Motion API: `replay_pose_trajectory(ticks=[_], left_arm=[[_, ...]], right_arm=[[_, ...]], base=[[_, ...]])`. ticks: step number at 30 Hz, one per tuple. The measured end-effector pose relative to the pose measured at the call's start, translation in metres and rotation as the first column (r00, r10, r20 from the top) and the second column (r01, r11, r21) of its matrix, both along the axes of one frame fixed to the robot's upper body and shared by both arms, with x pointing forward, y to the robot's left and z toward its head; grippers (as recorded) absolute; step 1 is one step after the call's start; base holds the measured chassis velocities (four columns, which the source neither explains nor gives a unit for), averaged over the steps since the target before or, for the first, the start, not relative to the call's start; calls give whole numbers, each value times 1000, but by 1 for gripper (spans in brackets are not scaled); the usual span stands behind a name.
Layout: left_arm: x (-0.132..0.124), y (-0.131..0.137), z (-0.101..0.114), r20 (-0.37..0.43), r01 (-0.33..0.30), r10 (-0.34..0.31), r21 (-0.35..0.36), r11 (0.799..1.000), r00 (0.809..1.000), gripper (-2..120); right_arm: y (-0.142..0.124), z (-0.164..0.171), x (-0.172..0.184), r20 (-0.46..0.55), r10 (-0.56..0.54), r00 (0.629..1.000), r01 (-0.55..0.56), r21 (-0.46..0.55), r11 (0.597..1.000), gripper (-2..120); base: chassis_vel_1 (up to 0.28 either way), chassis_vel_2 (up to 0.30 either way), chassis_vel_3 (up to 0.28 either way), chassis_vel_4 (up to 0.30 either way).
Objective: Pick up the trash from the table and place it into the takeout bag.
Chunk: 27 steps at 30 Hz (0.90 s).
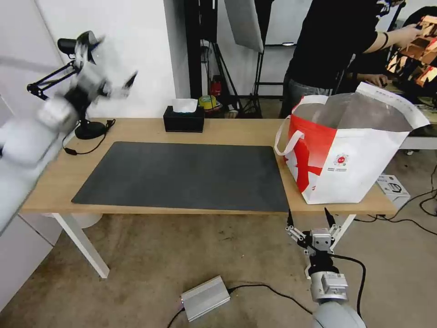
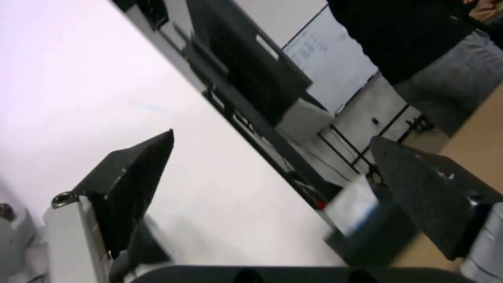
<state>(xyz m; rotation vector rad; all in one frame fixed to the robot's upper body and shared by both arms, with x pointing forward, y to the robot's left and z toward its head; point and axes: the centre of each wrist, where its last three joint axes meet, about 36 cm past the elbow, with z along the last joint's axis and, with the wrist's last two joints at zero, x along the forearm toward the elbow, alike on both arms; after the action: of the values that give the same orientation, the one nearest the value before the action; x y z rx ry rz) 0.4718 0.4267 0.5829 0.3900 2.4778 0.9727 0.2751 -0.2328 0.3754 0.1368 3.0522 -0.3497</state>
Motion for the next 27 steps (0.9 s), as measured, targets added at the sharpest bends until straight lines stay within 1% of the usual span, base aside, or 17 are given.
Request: replay_pose_trajectory(ticks=[3,4,5,6,8,10,11,12,14,15,18,22,27], left_arm=[[-39,-4,-39,-39,-50,48,-62,997,998,100],[-56,-7,-57,-64,-80,75,-94,992,995,100],[-56,-7,-57,-64,-80,75,-94,992,995,100],[-69,-10,-72,-85,-107,97,-122,987,992,100],[-97,-18,-100,-133,-160,137,-178,971,982,100],[-129,-32,-128,-188,-212,168,-241,947,968,100],[-129,-32,-128,-188,-212,168,-241,947,968,100],[-140,-38,-136,-204,-226,175,-263,938,963,100],[-168,-58,-157,-239,-264,193,-317,911,952,100],[-168,-58,-157,-239,-264,193,-317,911,952,100],[-194,-77,-176,-267,-293,206,-346,891,941,100],[-203,-82,-182,-269,-300,210,-358,884,940,100],[-219,-97,-186,-277,-319,221,-388,865,935,100]], right_arm=[[-1,2,-1,1,2,1000,-2,-1,1000,100],[-1,4,-2,-4,2,1000,-2,-4,1000,100],[-1,4,-2,-4,2,1000,-2,-4,1000,100],[-1,4,-3,-7,2,1000,-2,-7,1000,100],[-3,6,-4,-9,0,1000,0,-11,1000,100],[-4,8,-5,-8,-2,1000,2,-13,1000,100],[-4,8,-5,-8,-2,1000,2,-13,1000,100],[-4,9,-5,-8,0,1000,0,-12,1000,100],[-4,10,-6,-8,3,1000,-3,-11,1000,100],[-4,10,-6,-8,3,1000,-3,-11,1000,100],[-3,10,-8,-13,9,1000,-9,-8,1000,100],[-4,12,-9,-19,11,1000,-12,-4,1000,100],[-8,17,-10,-25,-2,1000,3,3,1000,100]], base=[[0,0,0,0],[0,0,0,0],[0,0,0,0],[0,0,0,0],[0,0,0,0],[0,0,0,0],[0,0,0,0],[0,0,0,0],[0,0,0,0],[0,0,0,0],[0,0,0,0],[0,0,0,0],[0,0,0,0]])
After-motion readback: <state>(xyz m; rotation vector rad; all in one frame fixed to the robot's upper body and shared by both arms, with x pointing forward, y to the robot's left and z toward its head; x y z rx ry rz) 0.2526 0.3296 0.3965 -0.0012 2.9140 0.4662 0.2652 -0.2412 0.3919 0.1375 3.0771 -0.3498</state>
